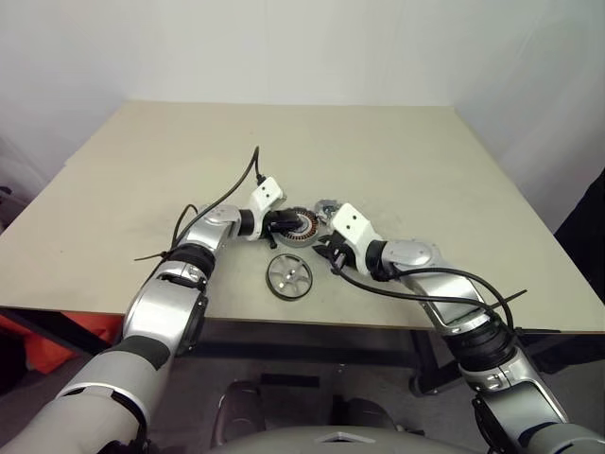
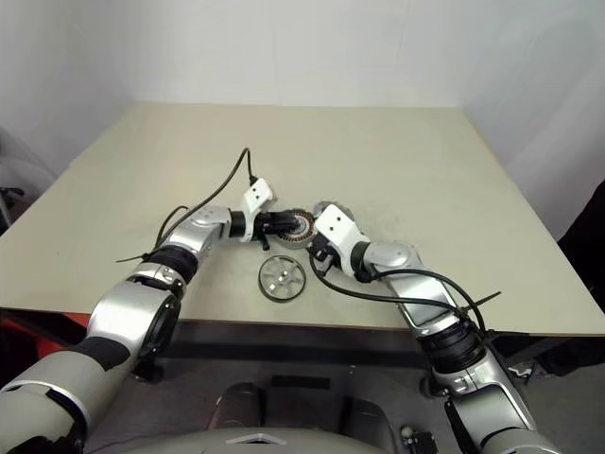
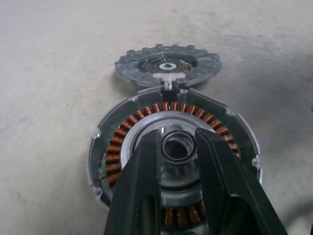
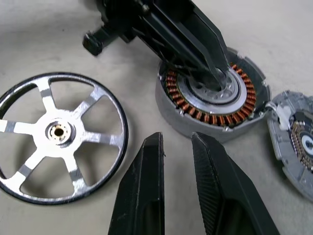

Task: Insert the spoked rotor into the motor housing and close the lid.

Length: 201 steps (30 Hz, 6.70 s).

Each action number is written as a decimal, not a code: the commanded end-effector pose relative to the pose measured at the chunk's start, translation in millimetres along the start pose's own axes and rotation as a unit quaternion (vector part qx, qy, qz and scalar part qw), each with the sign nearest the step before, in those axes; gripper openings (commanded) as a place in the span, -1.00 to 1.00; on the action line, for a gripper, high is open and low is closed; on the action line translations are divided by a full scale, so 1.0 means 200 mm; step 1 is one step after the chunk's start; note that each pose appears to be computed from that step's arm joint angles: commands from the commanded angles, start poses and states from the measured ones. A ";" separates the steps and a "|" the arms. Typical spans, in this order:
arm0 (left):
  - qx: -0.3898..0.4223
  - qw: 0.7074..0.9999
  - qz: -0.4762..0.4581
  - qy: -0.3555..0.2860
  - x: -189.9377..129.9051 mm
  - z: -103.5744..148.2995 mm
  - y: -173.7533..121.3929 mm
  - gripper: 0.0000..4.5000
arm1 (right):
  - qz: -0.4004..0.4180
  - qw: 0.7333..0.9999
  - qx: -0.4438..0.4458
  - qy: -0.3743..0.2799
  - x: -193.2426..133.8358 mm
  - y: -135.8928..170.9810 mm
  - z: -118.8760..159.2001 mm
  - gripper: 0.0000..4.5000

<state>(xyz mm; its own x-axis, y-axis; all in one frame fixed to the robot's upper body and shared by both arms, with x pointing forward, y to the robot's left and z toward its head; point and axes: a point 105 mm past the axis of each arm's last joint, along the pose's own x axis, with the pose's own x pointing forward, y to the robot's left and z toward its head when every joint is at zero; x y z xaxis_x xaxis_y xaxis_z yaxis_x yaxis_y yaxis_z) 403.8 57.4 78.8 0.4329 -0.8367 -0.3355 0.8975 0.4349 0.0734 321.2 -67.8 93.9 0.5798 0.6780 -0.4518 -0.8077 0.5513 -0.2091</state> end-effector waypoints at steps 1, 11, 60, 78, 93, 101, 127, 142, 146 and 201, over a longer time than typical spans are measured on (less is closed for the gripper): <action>0.024 0.999 0.015 -0.019 0.01 0.10 0.03 -0.68 | -0.015 0.999 -0.013 -0.025 -0.02 -0.04 0.08 -0.59; 0.026 0.999 0.028 -0.014 0.03 0.10 0.04 -0.68 | -0.022 0.999 -0.009 -0.027 -0.02 -0.05 0.08 -0.59; 0.015 0.998 0.056 0.003 0.02 0.05 0.07 0.04 | -0.028 0.999 -0.010 -0.031 0.00 -0.07 0.09 -0.59; 0.010 0.998 0.060 0.014 0.00 0.01 0.07 -0.03 | -0.028 0.999 -0.008 -0.032 0.00 -0.07 0.10 -0.59; 0.002 0.999 0.047 -0.007 -0.02 0.04 0.07 -0.49 | -0.031 0.999 -0.008 -0.032 0.01 -0.08 0.09 -0.59; -0.007 0.999 0.042 -0.003 -0.09 0.01 0.10 -0.49 | -0.026 0.999 -0.008 -0.031 0.01 -0.06 0.09 -0.59; -0.010 1.000 0.004 -0.001 -0.03 0.01 0.03 -0.49 | -0.030 0.999 -0.007 -0.030 0.01 -0.07 0.08 -0.59; -0.018 0.999 0.026 -0.007 -0.07 0.00 0.07 -0.49 | -0.029 0.999 -0.010 -0.028 0.02 -0.07 0.08 -0.59; -0.016 1.000 0.018 0.001 -0.08 -0.01 0.06 -0.30 | -0.030 0.999 -0.012 -0.029 0.02 -0.08 0.09 -0.59; -0.020 0.999 0.038 -0.006 -0.09 0.03 0.10 -0.99 | -0.034 0.999 -0.006 -0.028 0.03 -0.07 0.07 -0.59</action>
<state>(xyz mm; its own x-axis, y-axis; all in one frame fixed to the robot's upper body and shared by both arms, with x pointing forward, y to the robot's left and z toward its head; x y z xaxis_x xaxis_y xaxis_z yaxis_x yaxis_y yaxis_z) 409.0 78.6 75.5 0.4792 -0.7939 -0.3742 0.8646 0.5003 0.0458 334.1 -66.7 91.1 0.6191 0.6547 -0.4337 -0.7767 0.5923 -0.2145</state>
